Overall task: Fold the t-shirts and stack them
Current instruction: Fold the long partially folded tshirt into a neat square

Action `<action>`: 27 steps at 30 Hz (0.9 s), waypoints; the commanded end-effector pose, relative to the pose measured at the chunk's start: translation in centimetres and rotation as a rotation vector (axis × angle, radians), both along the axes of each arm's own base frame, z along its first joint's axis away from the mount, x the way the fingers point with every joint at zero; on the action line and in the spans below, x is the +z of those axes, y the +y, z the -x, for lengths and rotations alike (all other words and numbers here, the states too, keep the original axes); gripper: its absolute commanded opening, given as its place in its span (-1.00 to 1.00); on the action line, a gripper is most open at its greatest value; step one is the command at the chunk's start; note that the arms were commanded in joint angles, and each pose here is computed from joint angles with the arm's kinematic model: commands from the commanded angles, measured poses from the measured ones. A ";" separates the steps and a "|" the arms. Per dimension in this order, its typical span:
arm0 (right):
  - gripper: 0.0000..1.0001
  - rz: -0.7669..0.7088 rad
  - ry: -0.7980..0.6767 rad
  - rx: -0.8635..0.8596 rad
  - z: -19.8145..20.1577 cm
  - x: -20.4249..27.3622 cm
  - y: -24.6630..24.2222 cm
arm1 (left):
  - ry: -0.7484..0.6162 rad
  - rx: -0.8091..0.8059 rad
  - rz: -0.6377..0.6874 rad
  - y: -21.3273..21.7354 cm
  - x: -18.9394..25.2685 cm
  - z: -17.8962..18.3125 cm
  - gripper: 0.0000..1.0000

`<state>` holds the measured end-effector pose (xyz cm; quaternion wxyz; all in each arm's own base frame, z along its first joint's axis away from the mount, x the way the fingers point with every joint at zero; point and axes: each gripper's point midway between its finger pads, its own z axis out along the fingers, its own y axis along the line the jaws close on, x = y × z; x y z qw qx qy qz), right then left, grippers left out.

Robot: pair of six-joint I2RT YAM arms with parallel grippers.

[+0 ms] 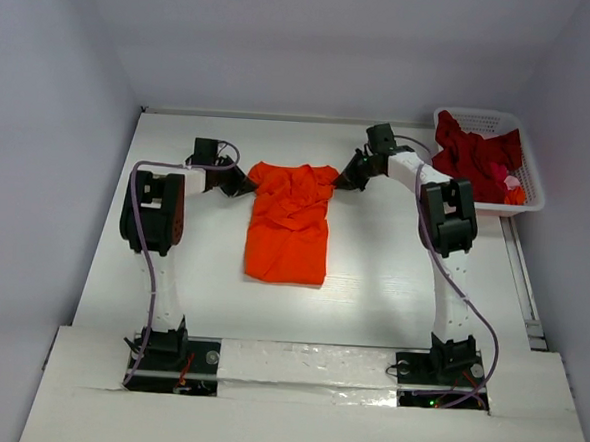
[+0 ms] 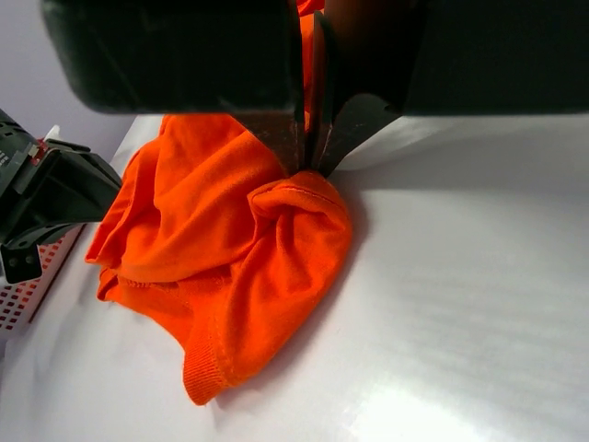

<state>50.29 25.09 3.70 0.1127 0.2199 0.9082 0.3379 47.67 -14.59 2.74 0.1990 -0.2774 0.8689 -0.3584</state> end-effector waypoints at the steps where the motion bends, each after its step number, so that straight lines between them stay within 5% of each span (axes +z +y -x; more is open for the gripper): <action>1: -1.00 -0.013 -0.096 0.015 0.1 3.1 0.4 | -0.055 -0.003 -0.027 0.4 2.1 0.8 -1.00; 27: -1.00 0.002 -0.086 0.091 9.4 2.5 0.0 | 0.013 -0.079 -0.096 -1.5 1.2 12.1 -1.00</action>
